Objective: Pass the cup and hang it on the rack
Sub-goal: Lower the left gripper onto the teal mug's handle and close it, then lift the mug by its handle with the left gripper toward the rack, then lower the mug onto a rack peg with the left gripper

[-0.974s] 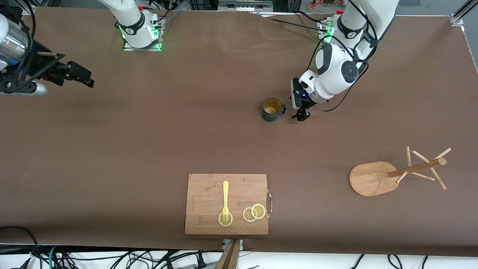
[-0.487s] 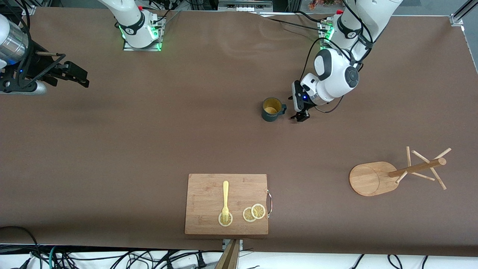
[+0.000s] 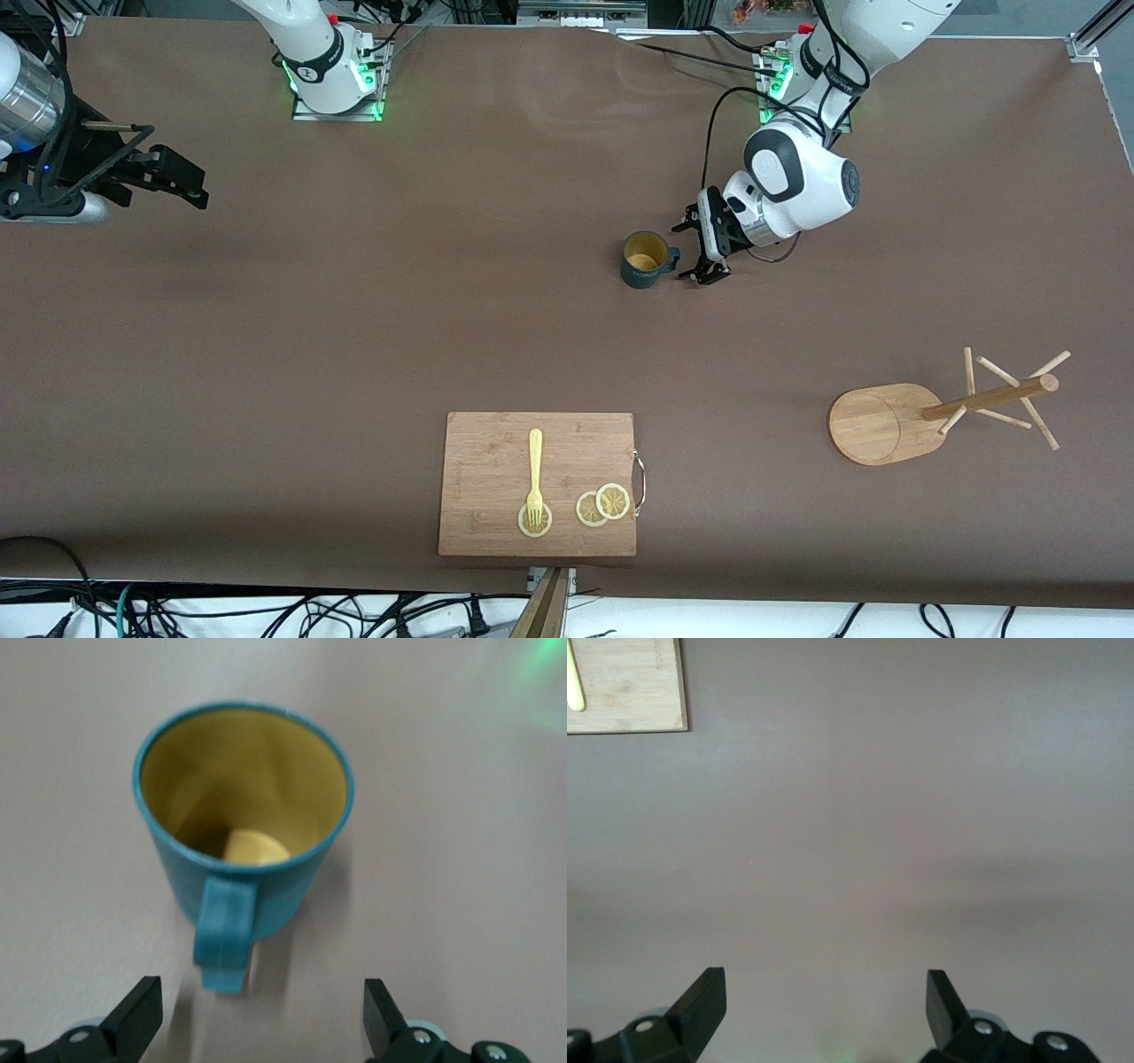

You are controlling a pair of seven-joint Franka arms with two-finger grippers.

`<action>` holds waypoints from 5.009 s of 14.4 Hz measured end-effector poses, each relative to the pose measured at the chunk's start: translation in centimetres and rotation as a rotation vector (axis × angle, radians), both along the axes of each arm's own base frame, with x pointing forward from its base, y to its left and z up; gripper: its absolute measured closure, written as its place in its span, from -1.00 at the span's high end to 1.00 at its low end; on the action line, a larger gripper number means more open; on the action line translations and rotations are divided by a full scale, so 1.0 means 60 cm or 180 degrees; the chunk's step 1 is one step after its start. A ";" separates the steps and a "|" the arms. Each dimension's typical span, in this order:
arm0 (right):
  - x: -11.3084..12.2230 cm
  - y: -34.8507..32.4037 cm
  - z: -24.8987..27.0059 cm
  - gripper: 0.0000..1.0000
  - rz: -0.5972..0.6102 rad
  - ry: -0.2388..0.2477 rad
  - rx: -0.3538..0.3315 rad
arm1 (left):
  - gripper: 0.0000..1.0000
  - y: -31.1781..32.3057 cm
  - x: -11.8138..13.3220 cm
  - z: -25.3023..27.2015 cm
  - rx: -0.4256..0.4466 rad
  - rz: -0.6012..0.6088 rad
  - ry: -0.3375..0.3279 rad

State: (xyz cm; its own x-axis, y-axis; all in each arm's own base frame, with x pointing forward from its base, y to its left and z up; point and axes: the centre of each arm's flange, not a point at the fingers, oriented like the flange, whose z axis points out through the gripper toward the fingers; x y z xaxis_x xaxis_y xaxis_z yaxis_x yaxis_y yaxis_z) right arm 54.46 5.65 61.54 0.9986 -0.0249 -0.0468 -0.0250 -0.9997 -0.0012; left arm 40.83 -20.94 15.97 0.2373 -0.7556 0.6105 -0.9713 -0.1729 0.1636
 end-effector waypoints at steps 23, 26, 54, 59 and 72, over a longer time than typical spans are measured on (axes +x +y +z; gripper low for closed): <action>0.014 -0.001 -0.015 1.00 -0.0057 0.0012 0.0002 | 0.48 0.020 -0.009 -0.059 -0.0503 0.0184 -0.0116; 0.017 -0.009 -0.020 1.00 -0.0085 0.0029 -0.0002 | 0.15 0.019 -0.007 -0.059 -0.0508 0.0176 -0.0128; 0.033 -0.046 -0.039 1.00 -0.0221 0.0056 0.0010 | -0.57 0.436 0.195 0.294 -0.1455 0.2633 0.3214; 0.032 -0.044 -0.038 1.00 -0.0217 0.0056 0.0012 | -0.57 0.524 0.176 0.273 -0.2041 0.2894 0.3841; 0.033 -0.043 -0.037 1.00 -0.0214 0.0049 0.0013 | -0.57 0.660 0.225 0.202 -0.3076 0.2807 0.4101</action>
